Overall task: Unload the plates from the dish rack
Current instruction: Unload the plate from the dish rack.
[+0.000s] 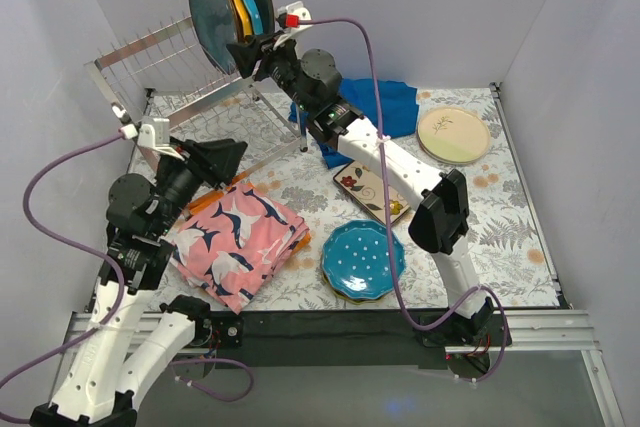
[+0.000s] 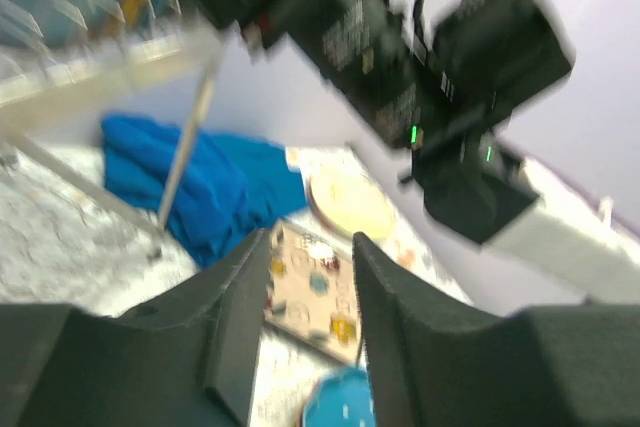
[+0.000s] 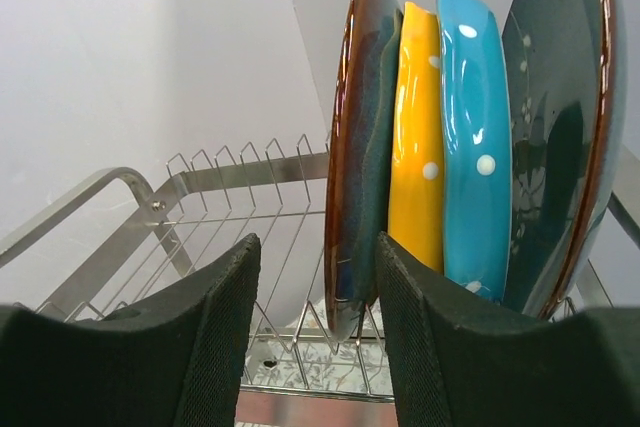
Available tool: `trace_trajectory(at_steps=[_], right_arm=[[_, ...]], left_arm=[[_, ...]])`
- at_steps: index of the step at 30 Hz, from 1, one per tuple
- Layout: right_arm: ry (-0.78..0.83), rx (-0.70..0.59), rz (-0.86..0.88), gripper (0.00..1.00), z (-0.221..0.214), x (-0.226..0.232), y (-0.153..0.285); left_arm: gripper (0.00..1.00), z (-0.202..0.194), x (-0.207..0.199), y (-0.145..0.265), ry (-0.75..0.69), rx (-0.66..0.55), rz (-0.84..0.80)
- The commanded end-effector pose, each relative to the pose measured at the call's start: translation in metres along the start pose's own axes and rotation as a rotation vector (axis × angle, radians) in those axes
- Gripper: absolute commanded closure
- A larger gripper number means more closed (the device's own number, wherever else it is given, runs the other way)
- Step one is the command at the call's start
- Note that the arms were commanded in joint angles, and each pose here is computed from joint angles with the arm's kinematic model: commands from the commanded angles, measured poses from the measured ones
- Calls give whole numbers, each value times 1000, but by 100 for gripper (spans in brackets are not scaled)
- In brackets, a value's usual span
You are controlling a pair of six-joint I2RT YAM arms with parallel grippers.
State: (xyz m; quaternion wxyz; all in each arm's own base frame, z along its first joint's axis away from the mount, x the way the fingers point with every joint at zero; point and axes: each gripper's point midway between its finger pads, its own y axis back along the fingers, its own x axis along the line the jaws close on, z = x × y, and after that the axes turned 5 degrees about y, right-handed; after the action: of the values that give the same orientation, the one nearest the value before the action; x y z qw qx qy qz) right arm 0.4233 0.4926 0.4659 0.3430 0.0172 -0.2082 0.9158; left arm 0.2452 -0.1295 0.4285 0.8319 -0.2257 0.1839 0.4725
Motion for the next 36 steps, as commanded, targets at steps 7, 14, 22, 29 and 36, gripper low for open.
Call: trace_trajectory(at_steps=[7, 14, 22, 29, 36], right_arm=[[-40, -76, 34, 49, 19, 12, -12], [-42, -73, 10, 50, 8, 6, -16], [22, -81, -16, 51, -2, 3, -20], [102, -86, -67, 50, -10, -8, -22], [138, -110, -78, 46, -11, -11, -25]], left_arm=[[56, -97, 6, 21, 179, 229, -141], [56, -138, 30, 23, 193, 298, -111], [52, -128, 15, 27, 157, 319, -158], [50, -119, 11, 38, 95, 311, -155], [49, -125, 22, 43, 57, 317, -120]])
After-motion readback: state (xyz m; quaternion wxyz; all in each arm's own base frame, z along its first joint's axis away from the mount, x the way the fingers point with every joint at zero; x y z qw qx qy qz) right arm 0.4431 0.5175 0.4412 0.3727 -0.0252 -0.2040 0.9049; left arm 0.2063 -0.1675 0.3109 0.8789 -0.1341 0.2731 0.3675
